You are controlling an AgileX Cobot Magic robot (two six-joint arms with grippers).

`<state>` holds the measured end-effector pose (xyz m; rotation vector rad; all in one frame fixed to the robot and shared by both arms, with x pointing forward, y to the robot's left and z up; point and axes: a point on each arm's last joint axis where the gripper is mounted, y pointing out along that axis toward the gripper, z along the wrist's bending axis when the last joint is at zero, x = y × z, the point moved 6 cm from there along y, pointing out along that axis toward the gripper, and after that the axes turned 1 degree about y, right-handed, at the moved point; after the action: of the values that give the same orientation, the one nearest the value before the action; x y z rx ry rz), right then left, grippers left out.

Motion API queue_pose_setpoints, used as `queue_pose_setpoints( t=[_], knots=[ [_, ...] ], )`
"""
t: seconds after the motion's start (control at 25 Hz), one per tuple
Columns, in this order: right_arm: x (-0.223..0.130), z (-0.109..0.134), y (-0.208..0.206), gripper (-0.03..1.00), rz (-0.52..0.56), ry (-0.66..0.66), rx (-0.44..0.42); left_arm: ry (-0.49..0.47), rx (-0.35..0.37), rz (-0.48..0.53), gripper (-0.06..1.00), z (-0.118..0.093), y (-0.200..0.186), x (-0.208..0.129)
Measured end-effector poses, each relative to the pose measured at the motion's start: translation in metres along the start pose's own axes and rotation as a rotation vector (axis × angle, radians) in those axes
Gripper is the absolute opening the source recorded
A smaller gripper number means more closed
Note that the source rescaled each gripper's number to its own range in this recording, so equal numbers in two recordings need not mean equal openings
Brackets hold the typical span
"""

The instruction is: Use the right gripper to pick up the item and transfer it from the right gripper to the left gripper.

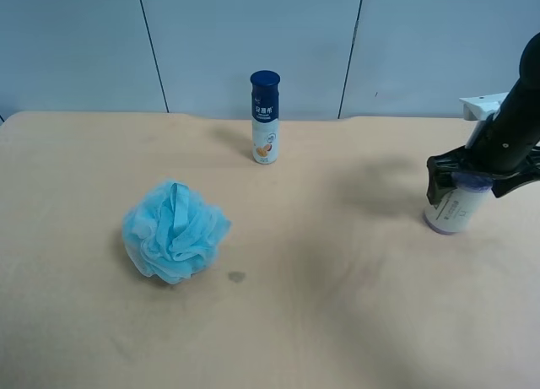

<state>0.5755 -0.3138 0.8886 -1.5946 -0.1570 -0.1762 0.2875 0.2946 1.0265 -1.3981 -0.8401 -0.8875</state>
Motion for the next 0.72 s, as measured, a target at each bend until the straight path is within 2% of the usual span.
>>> queue_pose_setpoints(
  t=[0.04, 0.28, 0.36, 0.44, 0.52, 0.56, 0.72],
  knots=[
    [0.0003, 0.0004, 0.0000, 0.79, -0.002, 0.003, 0.003, 0.000, 0.000, 0.000, 0.85, 0.0000, 0.0000, 0.0000],
    [0.0007, 0.0007, 0.0000, 0.67, -0.005, 0.005, 0.005, 0.000, 0.000, 0.000, 0.85, 0.0000, 0.0000, 0.0000],
    [0.0012, 0.0008, 0.0000, 0.59, -0.008, 0.006, 0.005, 0.000, 0.000, 0.000, 0.85, 0.0000, 0.0000, 0.0000],
    [0.0028, 0.0013, 0.0000, 0.27, -0.018, 0.010, 0.009, 0.000, 0.000, 0.000, 0.85, 0.0000, 0.0000, 0.0000],
    [0.0030, 0.0014, 0.0000, 0.06, -0.020, 0.011, 0.010, 0.000, 0.000, 0.000, 0.85, 0.0000, 0.0000, 0.0000],
    [0.0030, 0.0014, 0.0000, 0.01, -0.020, 0.011, 0.010, 0.000, 0.000, 0.000, 0.85, 0.0000, 0.0000, 0.0000],
    [0.0030, 0.0014, 0.0000, 0.01, -0.020, 0.011, 0.010, 0.000, 0.000, 0.000, 0.85, 0.0000, 0.0000, 0.0000]
  ],
)
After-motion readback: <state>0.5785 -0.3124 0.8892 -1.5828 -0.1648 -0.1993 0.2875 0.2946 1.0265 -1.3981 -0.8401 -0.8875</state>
